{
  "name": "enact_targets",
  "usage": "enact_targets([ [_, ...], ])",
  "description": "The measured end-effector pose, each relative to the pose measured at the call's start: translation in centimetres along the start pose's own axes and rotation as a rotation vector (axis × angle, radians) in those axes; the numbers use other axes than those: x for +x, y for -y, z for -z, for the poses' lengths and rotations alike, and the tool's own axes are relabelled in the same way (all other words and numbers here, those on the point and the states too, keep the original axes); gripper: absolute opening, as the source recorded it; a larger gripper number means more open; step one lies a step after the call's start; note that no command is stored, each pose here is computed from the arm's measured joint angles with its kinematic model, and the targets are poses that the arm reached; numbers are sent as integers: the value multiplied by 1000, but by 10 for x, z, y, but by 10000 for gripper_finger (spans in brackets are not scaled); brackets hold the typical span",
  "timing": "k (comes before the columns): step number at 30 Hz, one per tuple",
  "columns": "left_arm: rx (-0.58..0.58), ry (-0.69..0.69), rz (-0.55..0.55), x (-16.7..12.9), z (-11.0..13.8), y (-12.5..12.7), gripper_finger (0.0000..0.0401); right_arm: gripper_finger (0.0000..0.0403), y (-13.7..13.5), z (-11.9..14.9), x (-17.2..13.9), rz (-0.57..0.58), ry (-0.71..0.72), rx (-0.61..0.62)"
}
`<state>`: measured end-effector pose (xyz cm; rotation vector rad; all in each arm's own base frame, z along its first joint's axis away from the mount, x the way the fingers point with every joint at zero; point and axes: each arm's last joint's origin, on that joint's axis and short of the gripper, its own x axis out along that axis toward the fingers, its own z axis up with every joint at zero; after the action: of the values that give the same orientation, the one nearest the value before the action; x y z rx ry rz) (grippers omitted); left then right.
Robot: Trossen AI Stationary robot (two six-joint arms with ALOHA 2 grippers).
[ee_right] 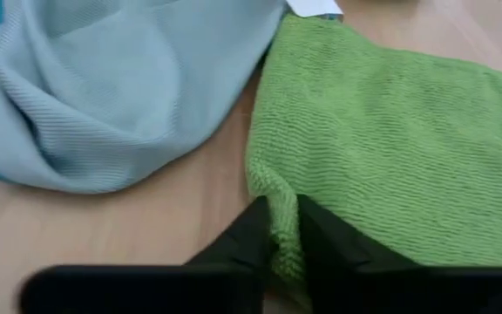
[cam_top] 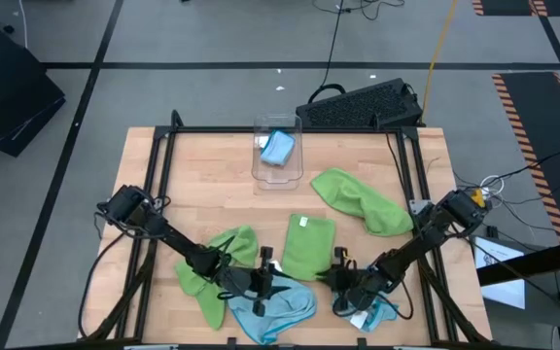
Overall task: Fold microfiber towels
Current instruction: Fold the center green towel
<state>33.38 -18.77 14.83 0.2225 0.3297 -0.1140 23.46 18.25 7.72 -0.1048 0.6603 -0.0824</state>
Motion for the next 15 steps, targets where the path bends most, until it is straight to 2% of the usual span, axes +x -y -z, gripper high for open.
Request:
enact_targets([
  [2,7,3,-4,0,0,0,129,10,1,-3,-2,-8,1,-1],
  [8,10,2,-33,1,0,-4,129,19,11,-26,-20,22,60,24],
  [12,47,-1,-64,1,0,-4,130,8,21,-40,-30,25,78,56],
  [15,51,-4,-69,1,0,-4,145,5,28,-48,-36,28,93,77],
])
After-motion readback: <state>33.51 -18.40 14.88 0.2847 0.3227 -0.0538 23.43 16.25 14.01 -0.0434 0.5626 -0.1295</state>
